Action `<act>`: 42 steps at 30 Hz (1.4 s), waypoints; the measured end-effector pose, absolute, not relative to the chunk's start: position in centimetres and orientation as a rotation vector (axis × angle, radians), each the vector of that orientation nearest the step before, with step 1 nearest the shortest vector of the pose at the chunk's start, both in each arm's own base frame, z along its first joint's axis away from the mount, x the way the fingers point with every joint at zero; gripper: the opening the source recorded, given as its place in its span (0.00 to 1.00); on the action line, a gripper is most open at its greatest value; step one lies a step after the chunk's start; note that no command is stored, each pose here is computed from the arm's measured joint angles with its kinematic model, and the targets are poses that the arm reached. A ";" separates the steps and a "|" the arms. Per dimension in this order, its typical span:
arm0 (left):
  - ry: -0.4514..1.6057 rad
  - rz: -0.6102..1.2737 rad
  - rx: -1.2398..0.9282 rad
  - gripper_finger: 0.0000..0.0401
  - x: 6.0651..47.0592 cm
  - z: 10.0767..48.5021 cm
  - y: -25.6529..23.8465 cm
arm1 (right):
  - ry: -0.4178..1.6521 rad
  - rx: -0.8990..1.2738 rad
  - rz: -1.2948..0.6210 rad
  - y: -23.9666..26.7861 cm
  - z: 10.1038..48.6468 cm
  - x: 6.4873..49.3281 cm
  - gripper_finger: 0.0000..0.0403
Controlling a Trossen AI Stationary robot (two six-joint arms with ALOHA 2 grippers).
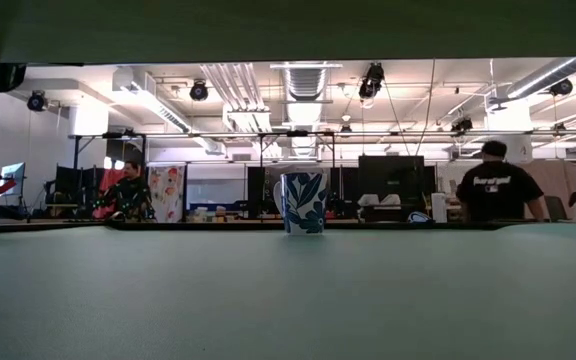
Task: Place coffee mugs
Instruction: Put the light blue mug on the shelf
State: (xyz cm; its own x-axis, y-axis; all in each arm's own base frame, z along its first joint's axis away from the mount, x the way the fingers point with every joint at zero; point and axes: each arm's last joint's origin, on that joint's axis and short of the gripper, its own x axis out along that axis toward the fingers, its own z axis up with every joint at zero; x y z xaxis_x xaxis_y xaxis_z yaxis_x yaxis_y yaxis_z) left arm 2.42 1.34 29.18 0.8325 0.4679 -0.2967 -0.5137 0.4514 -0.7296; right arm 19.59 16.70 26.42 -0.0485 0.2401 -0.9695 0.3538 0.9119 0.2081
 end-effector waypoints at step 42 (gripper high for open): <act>-0.042 0.608 -0.986 0.20 1.6 29.3 2.3 | 1.571 0.215 0.314 17.0 21.6 17.2 0.04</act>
